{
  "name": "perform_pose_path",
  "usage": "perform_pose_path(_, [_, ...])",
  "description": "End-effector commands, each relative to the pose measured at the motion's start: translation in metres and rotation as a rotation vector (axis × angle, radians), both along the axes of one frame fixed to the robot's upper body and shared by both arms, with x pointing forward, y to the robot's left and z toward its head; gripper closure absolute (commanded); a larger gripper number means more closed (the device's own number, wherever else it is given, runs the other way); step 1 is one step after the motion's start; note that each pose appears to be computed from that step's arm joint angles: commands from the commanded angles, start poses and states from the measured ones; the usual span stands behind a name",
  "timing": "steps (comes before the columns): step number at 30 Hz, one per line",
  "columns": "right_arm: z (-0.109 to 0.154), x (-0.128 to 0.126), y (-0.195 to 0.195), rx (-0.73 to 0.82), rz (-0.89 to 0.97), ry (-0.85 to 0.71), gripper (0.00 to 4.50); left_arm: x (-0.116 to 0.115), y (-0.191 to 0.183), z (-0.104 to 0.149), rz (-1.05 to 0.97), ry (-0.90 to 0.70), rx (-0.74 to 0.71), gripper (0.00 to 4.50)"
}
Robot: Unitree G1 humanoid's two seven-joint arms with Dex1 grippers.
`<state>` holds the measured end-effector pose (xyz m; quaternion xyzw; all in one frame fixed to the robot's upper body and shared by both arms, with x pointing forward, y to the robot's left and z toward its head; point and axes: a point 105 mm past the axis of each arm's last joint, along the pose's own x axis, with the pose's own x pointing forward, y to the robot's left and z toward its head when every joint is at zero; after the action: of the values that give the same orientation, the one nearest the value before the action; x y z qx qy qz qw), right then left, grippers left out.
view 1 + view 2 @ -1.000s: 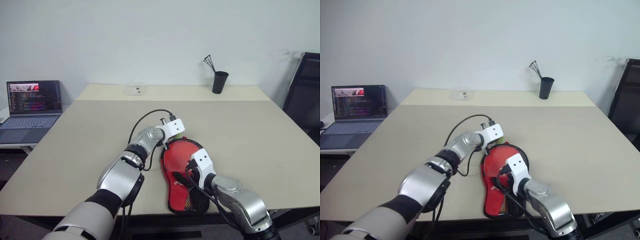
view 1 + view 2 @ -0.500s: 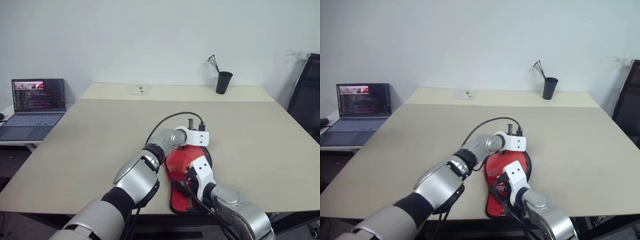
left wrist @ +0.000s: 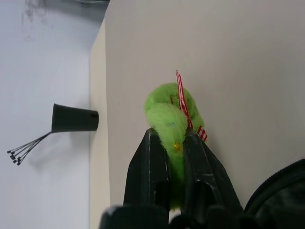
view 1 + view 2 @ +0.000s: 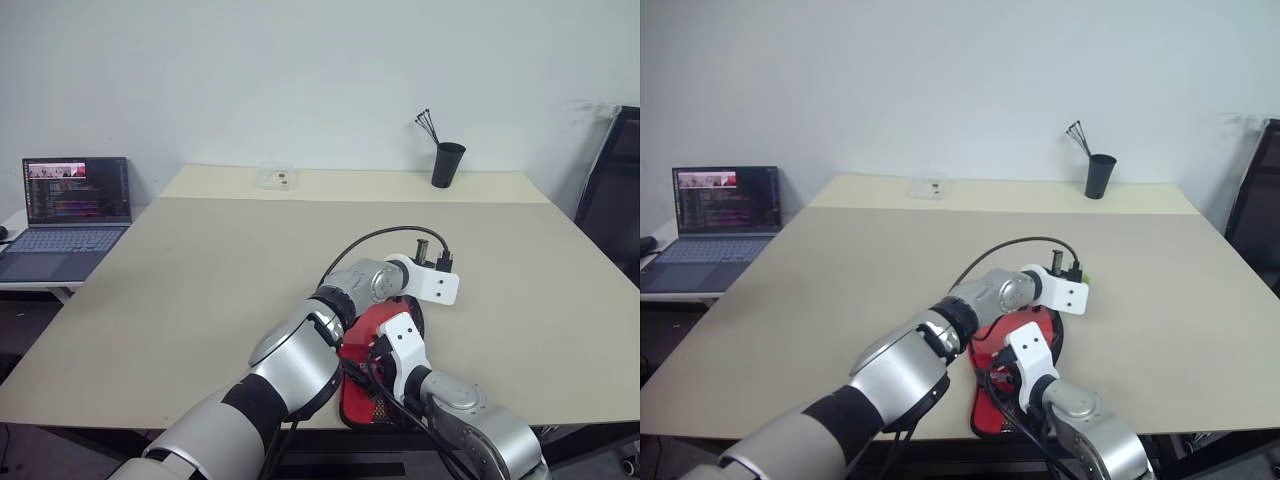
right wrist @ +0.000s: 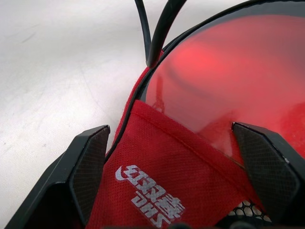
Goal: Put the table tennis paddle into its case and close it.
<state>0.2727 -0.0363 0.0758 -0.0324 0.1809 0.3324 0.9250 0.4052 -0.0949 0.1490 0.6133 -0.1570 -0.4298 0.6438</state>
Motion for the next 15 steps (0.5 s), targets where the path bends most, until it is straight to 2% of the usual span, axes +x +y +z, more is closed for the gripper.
perform_pose_path(1, [-0.049,-0.014,-0.002,-0.07,0.014,0.214,0.0,-0.013,-0.021,0.019,-0.08,0.034,-0.094,3.83])
perform_pose_path(9, [-0.044,0.0,-0.002,-0.079,0.024,0.18,0.0,-0.014,-0.015,0.01,-0.079,0.128,-0.105,1.1])
perform_pose_path(12, [-0.041,0.009,-0.003,-0.079,0.027,0.162,0.0,-0.008,-0.008,0.018,-0.052,0.156,-0.164,1.1])
perform_pose_path(15, [-0.036,0.015,-0.007,-0.071,0.028,0.145,0.0,0.004,0.006,0.036,0.003,0.168,-0.275,1.1])
